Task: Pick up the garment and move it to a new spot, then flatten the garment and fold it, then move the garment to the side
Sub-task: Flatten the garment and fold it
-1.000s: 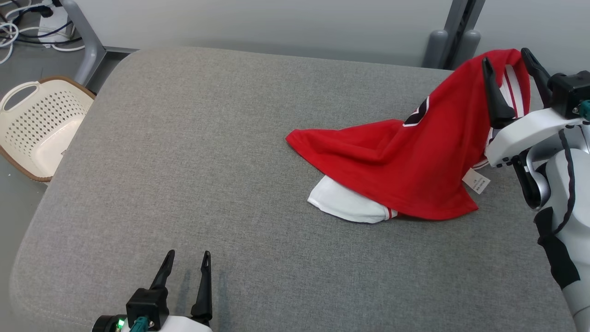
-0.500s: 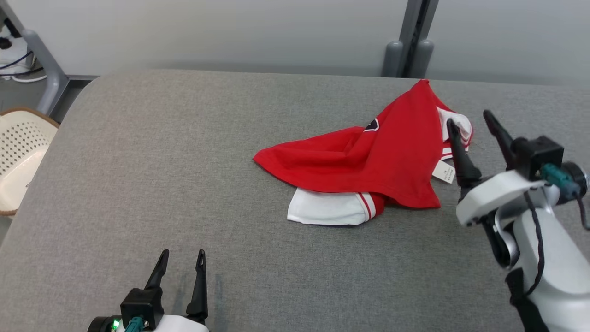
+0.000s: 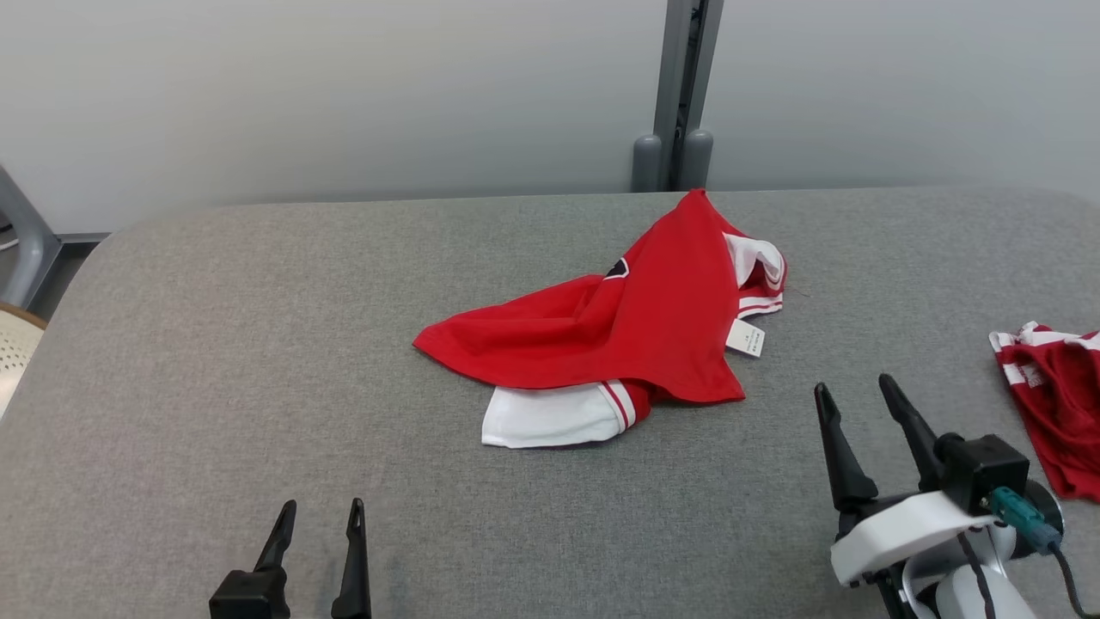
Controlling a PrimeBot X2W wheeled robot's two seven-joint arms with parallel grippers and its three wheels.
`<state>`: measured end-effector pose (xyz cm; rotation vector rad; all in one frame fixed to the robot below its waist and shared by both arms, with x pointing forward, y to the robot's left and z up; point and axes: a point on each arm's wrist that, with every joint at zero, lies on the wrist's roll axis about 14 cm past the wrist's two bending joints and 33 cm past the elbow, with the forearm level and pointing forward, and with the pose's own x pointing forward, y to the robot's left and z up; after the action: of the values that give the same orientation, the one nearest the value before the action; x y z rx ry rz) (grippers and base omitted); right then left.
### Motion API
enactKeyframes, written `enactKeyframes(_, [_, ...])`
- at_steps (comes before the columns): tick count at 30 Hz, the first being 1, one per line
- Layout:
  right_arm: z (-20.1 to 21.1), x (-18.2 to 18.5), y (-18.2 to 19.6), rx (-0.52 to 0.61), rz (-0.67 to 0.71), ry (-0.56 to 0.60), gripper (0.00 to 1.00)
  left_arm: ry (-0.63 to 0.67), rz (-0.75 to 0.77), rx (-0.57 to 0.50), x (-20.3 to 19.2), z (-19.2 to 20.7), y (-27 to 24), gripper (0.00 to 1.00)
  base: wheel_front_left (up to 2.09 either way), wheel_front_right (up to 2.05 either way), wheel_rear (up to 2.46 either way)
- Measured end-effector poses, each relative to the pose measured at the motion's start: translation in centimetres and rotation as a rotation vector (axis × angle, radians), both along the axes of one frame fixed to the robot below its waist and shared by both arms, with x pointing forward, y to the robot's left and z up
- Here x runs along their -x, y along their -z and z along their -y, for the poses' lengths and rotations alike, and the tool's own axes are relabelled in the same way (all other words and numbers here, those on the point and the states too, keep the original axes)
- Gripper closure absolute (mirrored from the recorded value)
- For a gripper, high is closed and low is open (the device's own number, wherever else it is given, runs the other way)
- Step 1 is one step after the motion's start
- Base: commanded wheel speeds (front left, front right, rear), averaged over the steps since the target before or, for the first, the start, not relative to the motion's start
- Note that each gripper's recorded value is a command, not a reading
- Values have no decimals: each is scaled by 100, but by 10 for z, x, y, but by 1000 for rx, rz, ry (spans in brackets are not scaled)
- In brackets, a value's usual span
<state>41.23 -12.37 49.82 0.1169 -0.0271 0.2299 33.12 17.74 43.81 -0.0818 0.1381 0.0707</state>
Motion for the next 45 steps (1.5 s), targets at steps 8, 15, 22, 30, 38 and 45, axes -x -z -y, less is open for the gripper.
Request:
enactKeyframes(8, [13,34,24,-17,-67,49,0,30,8,3,1,8,-2,0,0,0,0])
enactKeyframes(15, [-3,40,31,-14,-87,0,0,33,-2,4,3,9,1,0,0,0,0])
enactKeyframes(22, [-86,37,36,21,-105,-265,0,7,-36,20,11,4,11,0,0,0,0])
enactKeyframes(30, [-164,28,44,48,-136,-516,0,-56,-60,26,18,-11,17,0,0,0,0])
enactKeyframes(38, [-205,13,68,109,-195,-649,0,-132,-92,35,25,-29,23,0,0,0,0])
enactKeyframes(45, [-221,4,95,152,-274,-699,9,-175,-120,40,32,-36,29,0,0,0,0])
